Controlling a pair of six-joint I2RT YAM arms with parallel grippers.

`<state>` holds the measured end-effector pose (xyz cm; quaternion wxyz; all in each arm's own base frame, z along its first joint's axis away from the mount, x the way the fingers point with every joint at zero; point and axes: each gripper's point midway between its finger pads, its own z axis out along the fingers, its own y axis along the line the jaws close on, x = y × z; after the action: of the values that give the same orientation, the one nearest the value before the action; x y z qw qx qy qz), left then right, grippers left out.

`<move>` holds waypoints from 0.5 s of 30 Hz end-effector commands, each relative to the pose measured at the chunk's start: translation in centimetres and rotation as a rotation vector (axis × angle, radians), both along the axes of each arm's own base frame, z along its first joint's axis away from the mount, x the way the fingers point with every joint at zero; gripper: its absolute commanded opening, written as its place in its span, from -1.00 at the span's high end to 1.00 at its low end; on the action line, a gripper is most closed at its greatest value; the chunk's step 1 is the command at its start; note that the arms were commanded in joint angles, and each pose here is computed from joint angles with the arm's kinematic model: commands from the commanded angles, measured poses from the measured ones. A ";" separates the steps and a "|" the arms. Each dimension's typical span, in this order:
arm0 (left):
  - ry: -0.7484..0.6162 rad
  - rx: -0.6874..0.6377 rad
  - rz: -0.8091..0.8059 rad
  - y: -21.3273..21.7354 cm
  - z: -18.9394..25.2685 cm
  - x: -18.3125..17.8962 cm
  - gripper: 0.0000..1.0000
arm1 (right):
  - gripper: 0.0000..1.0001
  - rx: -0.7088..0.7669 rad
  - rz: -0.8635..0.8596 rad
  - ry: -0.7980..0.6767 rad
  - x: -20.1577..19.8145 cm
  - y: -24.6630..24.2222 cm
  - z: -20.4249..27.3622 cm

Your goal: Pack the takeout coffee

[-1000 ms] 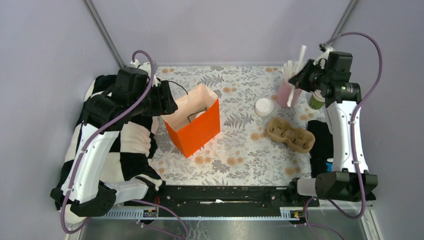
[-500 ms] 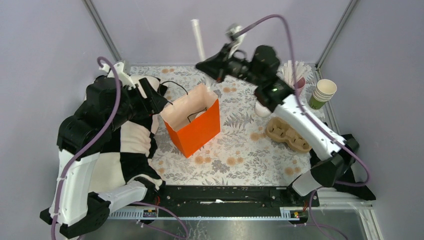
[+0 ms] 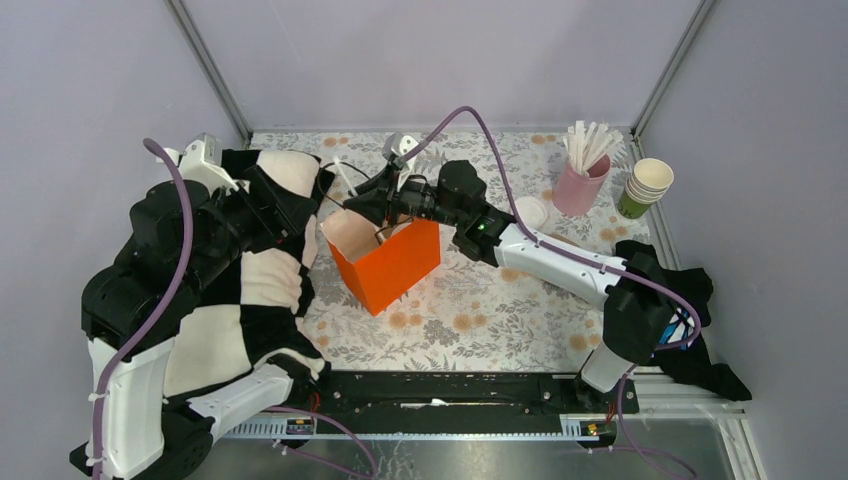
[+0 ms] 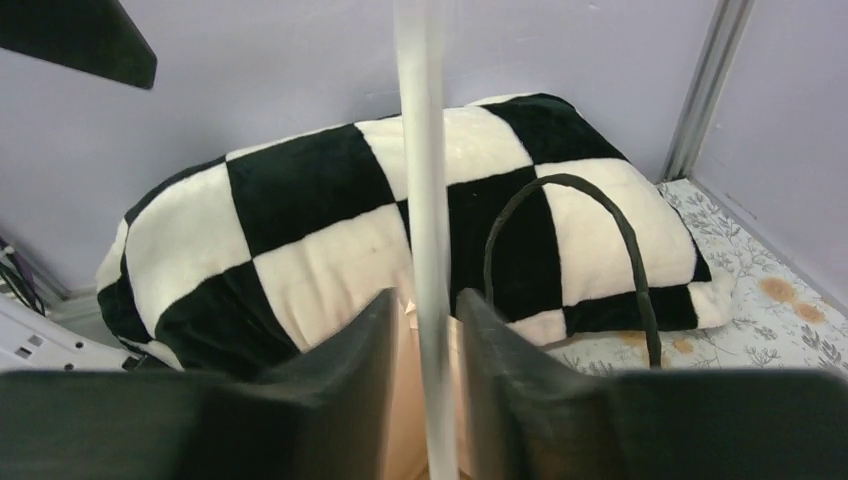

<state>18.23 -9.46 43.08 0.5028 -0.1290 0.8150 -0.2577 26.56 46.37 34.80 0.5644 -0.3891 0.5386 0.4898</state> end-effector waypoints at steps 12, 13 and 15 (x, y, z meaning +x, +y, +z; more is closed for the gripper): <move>-0.082 0.034 0.010 -0.4 2.7 2.3 -0.43 | -0.99 -0.052 -0.793 0.134 5.2 -15.3 8.9; -0.103 0.038 0.018 -0.1 3.4 2.4 -0.43 | -0.99 -0.104 -0.899 0.147 5.3 -17.9 8.8; -0.143 0.051 0.034 0.2 4.5 2.8 -0.47 | -0.99 -0.166 -1.130 0.147 5.1 -23.7 9.2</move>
<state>20.55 -10.23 43.72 0.5060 -0.1176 0.8204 -0.2390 31.03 35.99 41.71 0.6418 -0.2155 0.6693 0.3061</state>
